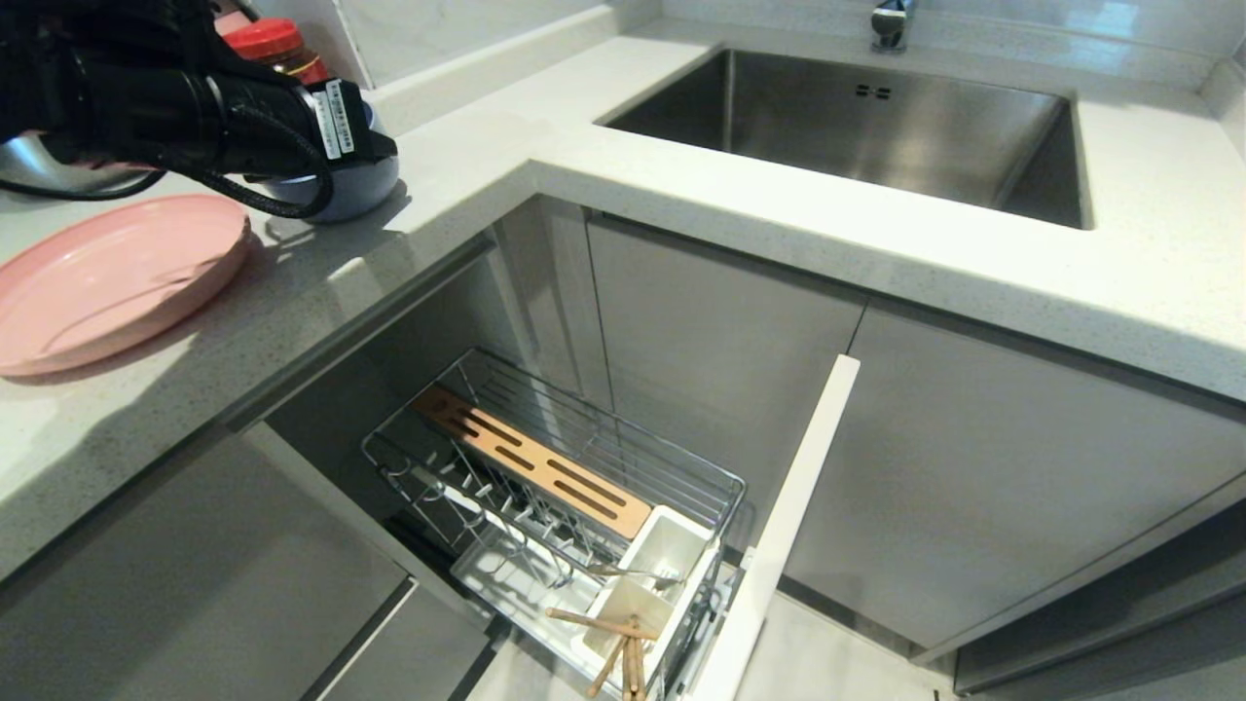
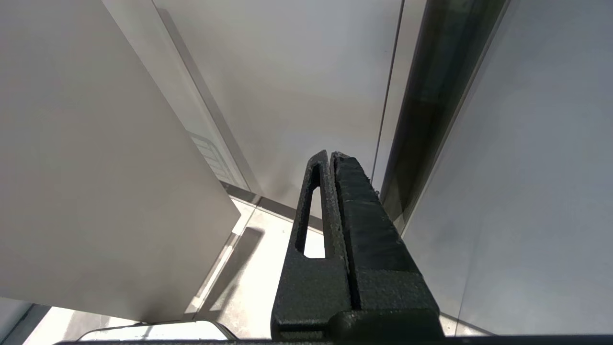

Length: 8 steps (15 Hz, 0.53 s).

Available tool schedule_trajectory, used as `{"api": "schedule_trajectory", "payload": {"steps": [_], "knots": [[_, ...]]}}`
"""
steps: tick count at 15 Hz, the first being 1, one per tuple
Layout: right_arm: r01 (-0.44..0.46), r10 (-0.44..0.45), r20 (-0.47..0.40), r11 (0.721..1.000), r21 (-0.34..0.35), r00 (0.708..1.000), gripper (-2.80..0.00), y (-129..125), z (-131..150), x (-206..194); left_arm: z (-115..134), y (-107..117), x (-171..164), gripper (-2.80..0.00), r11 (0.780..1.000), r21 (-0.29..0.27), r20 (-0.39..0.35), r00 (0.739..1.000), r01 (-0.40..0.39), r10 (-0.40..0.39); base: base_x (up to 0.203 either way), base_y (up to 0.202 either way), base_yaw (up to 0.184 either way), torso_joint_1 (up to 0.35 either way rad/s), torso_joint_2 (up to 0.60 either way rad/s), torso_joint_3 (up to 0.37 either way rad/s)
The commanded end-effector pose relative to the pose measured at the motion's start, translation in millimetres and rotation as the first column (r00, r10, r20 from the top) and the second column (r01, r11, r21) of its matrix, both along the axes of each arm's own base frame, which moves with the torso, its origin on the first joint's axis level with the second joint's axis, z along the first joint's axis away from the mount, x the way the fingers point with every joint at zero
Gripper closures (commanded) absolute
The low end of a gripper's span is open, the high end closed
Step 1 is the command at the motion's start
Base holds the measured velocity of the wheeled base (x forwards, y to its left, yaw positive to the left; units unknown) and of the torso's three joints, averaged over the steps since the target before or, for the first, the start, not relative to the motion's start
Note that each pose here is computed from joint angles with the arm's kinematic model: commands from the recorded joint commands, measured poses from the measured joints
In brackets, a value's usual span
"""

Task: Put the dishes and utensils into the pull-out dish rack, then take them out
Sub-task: Pick up the plate and place it in the cupboard

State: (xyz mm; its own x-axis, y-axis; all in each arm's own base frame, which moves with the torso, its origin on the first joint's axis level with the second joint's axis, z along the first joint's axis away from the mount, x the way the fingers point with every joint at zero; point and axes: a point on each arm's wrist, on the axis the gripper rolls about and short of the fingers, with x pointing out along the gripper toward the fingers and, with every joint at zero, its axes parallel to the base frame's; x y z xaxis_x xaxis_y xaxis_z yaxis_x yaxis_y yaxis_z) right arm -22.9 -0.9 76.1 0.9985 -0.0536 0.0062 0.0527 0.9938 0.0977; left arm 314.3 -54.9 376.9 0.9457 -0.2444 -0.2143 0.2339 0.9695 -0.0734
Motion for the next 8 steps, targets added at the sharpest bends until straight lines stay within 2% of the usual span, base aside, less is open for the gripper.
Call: {"api": "schedule_trajectory", "payload": {"steps": [1,3,6,8], "knots": [[-0.001,0.001,0.003,1.0,0.001,1.0,0.0,0.0,0.0,-0.2,14.9,6.4,-18.5,0.0,0.999,-0.047,0.033,0.999,-0.017,0.019,0.0,0.0,0.0,0.0,0.0,0.0],[0.0,0.0,0.003,1.0,0.001,1.0,0.0,0.0,0.0,-0.2,29.0,10.8,-36.5,0.0,0.993,-0.112,0.069,0.997,-0.029,0.036,0.0,0.0,0.0,0.0,0.0,0.0],[0.0,0.0,0.003,1.0,0.001,1.0,0.0,0.0,0.0,-0.2,51.0,13.5,-73.4,0.0,0.991,-0.131,0.145,0.988,-0.031,0.05,0.0,0.0,0.0,0.0,0.0,0.0],[0.0,0.0,0.003,1.0,0.001,1.0,0.0,0.0,0.0,-0.2,60.7,14.3,-99.2,0.0,0.988,-0.142,0.186,0.978,-0.065,0.091,0.0,0.0,0.0,0.0,0.0,0.0]]}}
